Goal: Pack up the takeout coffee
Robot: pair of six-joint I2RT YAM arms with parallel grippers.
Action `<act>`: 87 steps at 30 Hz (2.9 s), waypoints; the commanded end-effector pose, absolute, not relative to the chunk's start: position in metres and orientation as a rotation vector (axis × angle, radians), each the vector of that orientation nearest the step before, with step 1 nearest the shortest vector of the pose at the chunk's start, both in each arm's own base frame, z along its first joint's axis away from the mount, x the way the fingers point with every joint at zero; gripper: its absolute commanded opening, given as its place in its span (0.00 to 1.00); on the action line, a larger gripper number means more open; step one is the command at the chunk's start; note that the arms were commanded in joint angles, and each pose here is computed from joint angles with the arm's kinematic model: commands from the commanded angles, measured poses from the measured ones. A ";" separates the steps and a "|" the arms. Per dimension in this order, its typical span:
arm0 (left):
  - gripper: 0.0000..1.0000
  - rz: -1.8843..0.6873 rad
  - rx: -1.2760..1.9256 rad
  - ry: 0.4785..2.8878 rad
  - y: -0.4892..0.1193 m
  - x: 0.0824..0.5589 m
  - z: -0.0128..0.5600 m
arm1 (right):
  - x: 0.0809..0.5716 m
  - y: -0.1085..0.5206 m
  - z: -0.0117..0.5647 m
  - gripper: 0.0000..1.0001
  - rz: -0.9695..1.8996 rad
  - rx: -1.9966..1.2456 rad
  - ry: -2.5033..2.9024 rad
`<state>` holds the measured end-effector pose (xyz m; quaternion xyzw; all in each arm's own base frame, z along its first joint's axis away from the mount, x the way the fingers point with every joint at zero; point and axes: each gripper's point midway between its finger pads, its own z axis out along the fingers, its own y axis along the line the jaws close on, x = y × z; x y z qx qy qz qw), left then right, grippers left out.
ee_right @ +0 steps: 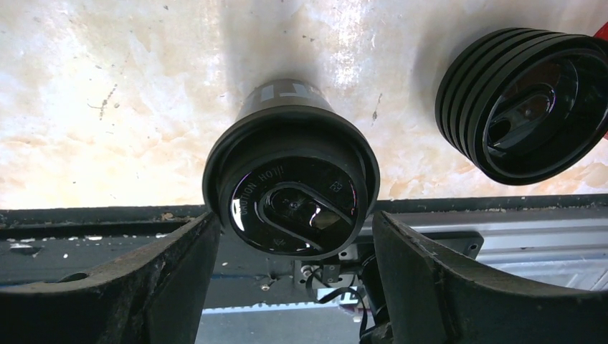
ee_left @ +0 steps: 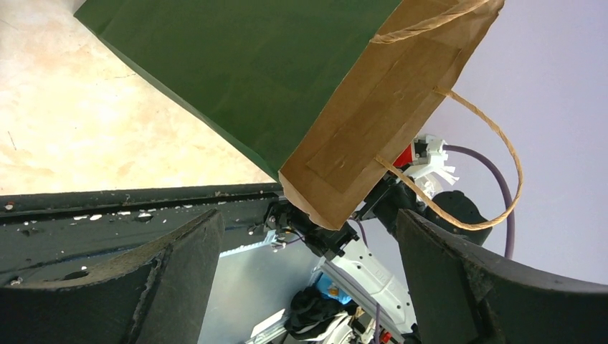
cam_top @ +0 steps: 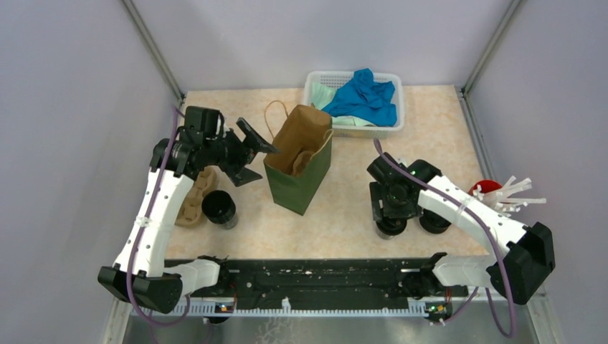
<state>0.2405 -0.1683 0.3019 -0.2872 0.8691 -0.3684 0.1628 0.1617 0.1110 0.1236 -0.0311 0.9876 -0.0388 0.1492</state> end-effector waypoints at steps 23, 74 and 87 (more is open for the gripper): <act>0.96 -1.067 -0.762 2.456 -0.167 0.237 0.311 | 0.161 0.106 0.101 0.75 -0.155 -0.075 2.827; 0.81 -0.864 -1.241 2.569 -0.205 0.215 0.283 | 0.177 0.115 0.155 0.67 0.045 -0.092 2.623; 0.55 -0.548 -1.455 2.561 -0.194 0.217 0.256 | 0.177 0.118 0.160 0.67 0.102 -0.129 2.583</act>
